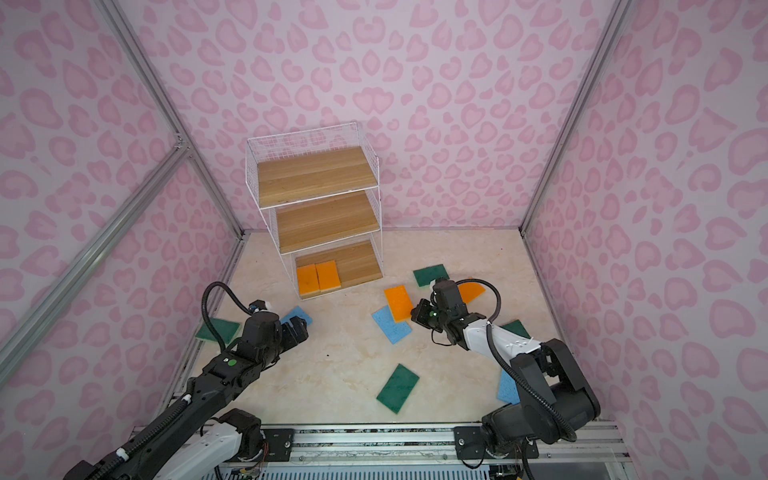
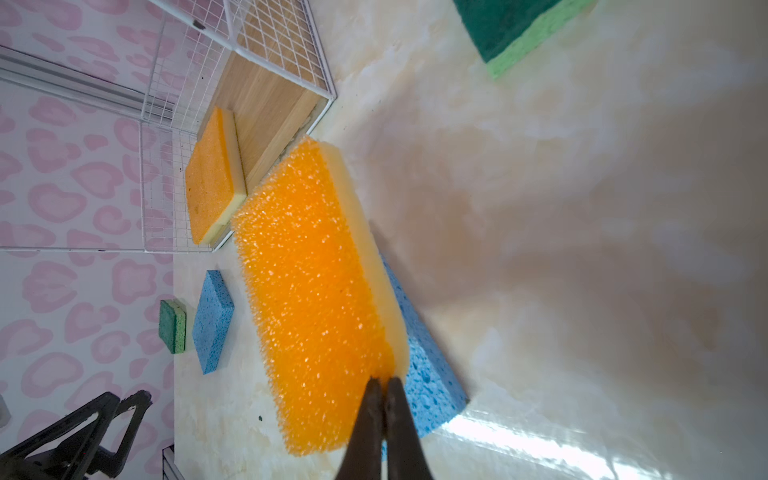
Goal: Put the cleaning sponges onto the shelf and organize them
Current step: 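Carry the held orange sponge to the bottom shelf with right gripper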
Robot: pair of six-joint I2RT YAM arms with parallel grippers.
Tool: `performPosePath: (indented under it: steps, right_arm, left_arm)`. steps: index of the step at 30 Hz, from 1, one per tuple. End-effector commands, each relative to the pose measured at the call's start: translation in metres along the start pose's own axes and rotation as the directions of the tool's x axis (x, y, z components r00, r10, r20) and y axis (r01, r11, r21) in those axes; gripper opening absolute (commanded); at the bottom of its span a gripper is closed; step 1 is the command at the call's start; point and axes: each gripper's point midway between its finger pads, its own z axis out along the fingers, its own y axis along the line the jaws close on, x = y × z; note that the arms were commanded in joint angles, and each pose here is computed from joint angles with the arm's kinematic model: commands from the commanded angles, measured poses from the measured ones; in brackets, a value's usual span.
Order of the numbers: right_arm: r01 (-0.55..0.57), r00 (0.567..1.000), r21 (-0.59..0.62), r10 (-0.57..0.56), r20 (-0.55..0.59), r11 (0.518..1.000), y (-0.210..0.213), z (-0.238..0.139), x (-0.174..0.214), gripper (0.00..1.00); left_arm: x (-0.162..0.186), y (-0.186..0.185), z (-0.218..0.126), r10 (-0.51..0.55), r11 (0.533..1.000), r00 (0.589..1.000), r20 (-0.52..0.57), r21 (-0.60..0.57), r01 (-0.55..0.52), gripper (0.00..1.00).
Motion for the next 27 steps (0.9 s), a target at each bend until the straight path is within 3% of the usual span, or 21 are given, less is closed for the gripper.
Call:
performPosePath:
  steps: [1,10,27]
  right_arm:
    - [-0.019,1.000,-0.014,0.019,0.015,1.000,0.012,0.004,0.001,0.00]
    - [-0.061,0.997,-0.073,0.064,0.038,0.995,0.038,0.030,0.005,0.00]
    - [-0.108,0.990,-0.161,0.122,0.074,0.981,0.079,0.067,-0.019,0.00]
  left_arm:
    - [-0.007,-0.002,0.001,-0.023,1.000,0.999,0.025,0.020,0.022,0.98]
    - [0.003,0.016,0.017,-0.072,0.997,0.997,0.000,-0.024,0.072,0.96]
    - [0.001,0.034,0.014,-0.059,0.995,0.996,0.063,-0.071,0.063,0.95]
